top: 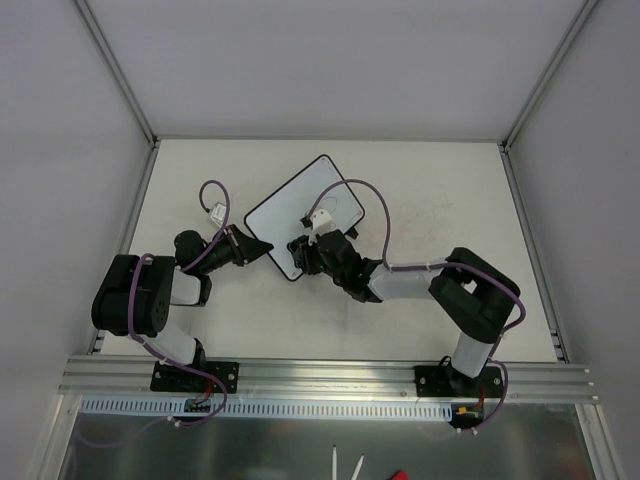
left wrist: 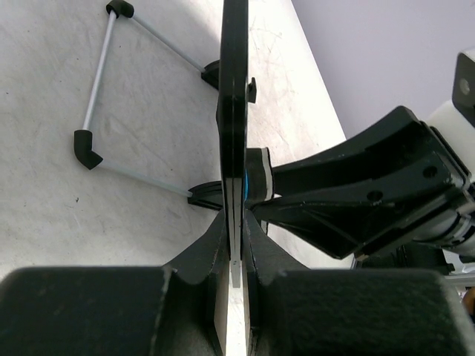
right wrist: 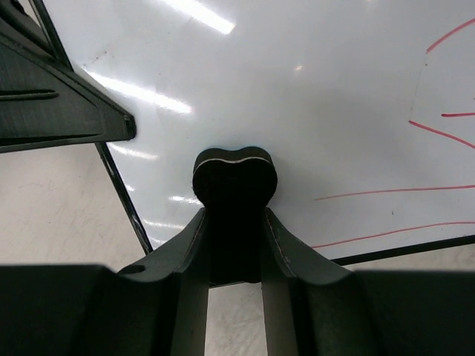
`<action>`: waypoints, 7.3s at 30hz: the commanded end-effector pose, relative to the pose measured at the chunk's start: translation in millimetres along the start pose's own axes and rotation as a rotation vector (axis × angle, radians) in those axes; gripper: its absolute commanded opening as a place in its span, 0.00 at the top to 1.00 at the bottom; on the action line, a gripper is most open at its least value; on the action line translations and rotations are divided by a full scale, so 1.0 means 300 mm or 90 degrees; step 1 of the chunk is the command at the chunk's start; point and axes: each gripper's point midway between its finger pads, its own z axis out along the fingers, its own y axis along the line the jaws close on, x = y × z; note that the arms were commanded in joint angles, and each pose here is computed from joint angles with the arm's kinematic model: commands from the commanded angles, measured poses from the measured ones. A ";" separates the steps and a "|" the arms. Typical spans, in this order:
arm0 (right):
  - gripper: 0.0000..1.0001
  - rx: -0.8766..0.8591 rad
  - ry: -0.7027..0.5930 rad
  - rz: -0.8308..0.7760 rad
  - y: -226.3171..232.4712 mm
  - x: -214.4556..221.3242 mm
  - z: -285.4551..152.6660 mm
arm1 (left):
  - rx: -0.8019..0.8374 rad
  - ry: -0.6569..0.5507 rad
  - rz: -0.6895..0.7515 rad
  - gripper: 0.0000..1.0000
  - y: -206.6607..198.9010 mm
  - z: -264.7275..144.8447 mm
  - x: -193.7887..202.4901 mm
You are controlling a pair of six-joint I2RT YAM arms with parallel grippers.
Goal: Erase the whiteboard
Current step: Hold the whiteboard at the whiteboard stand.
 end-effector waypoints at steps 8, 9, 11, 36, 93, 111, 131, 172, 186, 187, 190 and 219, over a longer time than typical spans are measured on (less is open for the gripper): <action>1.00 0.140 0.054 0.088 -0.266 0.050 0.041 | 0.124 -0.057 0.157 1.00 -0.168 -0.003 -0.104; 1.00 0.151 0.054 0.104 -0.291 0.047 0.041 | 0.124 -0.057 0.158 1.00 -0.167 -0.004 -0.105; 1.00 0.164 0.054 0.115 -0.315 0.048 0.040 | 0.124 -0.057 0.158 1.00 -0.167 -0.003 -0.104; 1.00 0.235 0.069 0.146 -0.521 -0.064 0.062 | 0.124 -0.054 0.156 1.00 -0.163 0.000 -0.103; 1.00 -0.011 0.083 -0.057 -0.343 -0.568 0.202 | 0.075 -0.097 0.123 1.00 -0.118 -0.029 -0.076; 1.00 0.010 0.113 -0.129 -0.288 -0.507 0.275 | 0.079 -0.097 0.126 1.00 -0.119 -0.028 -0.076; 0.99 0.088 0.131 -0.059 -0.495 -0.515 0.322 | 0.081 -0.092 0.140 1.00 -0.120 -0.025 -0.077; 1.00 0.202 0.110 -0.075 -0.667 -0.598 0.301 | 0.079 -0.090 0.149 1.00 -0.133 -0.030 -0.082; 1.00 0.249 0.082 -0.062 -0.707 -0.654 0.209 | 0.072 -0.109 0.152 1.00 -0.151 -0.044 -0.099; 1.00 0.246 0.085 -0.056 -0.712 -0.648 0.202 | 0.070 -0.115 0.152 1.00 -0.153 -0.047 -0.099; 1.00 0.245 0.097 -0.034 -0.736 -0.614 0.178 | 0.053 -0.145 0.150 1.00 -0.153 -0.069 -0.104; 1.00 0.076 0.022 -0.003 -0.579 -0.636 0.093 | 0.022 -0.161 0.139 0.41 -0.120 -0.070 -0.075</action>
